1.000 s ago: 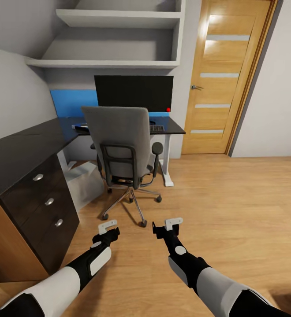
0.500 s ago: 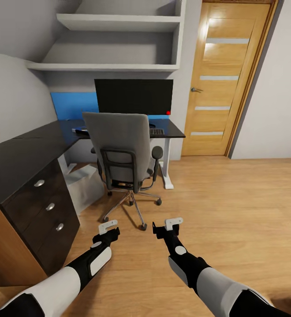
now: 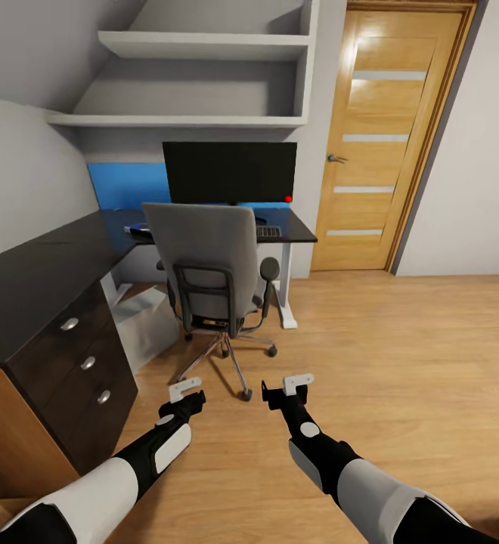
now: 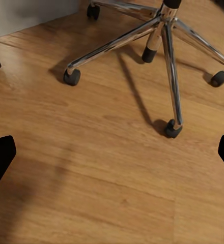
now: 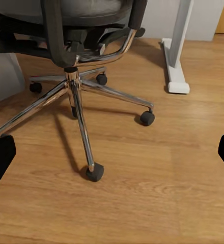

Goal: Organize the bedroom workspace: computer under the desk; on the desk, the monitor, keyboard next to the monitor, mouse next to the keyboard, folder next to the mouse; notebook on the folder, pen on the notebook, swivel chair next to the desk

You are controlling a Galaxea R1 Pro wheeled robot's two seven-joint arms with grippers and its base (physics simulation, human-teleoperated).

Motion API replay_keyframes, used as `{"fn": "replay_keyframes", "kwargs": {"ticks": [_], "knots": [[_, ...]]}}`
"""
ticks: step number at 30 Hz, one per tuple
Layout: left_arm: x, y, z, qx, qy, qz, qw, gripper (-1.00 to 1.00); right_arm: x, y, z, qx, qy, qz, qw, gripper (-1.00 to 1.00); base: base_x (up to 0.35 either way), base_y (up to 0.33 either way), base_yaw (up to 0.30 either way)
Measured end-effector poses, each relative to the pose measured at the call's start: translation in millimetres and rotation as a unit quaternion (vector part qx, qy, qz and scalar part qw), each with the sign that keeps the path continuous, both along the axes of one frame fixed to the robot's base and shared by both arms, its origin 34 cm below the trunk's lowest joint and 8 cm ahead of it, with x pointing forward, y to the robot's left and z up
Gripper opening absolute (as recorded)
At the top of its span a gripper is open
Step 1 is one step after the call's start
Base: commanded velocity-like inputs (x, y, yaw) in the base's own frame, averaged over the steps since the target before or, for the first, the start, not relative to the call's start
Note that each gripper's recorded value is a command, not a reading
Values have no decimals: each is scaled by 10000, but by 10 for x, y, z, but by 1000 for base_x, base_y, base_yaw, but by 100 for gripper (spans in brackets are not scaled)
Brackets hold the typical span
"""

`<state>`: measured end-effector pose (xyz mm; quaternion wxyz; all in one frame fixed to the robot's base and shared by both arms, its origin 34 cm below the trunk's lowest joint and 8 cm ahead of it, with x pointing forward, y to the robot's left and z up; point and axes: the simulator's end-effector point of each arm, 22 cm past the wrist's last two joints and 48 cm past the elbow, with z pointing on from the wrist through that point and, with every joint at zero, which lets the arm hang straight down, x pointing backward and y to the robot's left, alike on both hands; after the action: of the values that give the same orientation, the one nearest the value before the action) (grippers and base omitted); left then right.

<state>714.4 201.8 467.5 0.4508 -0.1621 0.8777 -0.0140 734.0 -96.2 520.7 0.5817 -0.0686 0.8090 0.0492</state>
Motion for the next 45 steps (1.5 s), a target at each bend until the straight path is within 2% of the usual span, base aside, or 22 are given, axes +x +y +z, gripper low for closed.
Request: {"fn": "replay_keyframes", "kwargs": {"ticks": [14, 17, 20, 24, 27, 30, 35, 42, 45], "knots": [[65, 10, 300, 0, 2, 13, 10000, 100, 74, -22, 313, 12, -28, -23, 10000, 100, 0, 0, 0], [79, 6, 366, -5, 2, 15, 10000, 100, 101, -64, 413, 41, -137, -56, 9999, 100, 0, 0, 0], [81, 9, 414, 3, 23, 19, 10000, 100, 138, -108, 567, 121, -384, -105, 9991, 100, 0, 0, 0], [-3, 106, 362, 101, 185, 81, 9997, 100, 151, -153, 674, 155, -502, -149, 9985, 100, 0, 0, 0], [-143, 284, 238, 262, 398, 198, 9987, 100, 123, -208, 675, 133, -486, -195, 9985, 100, 0, 0, 0], [-217, 436, 215, 386, 429, 334, 9978, 100, 31, -242, 602, 109, -380, -221, 9990, 100, 0, 0, 0], [-381, 719, 196, 600, 277, 617, 9959, 100, -294, -319, 338, 79, -101, -356, 9993, 100, 0, 0, 0], [-581, 787, 176, 647, 245, 611, 9957, 100, -633, -497, 259, 48, -158, -756, 9970, 100, 0, 0, 0], [-712, 796, 131, 650, 322, 601, 9956, 100, -898, -577, 170, 58, -158, -943, 9954, 100, 0, 0, 0]]}}
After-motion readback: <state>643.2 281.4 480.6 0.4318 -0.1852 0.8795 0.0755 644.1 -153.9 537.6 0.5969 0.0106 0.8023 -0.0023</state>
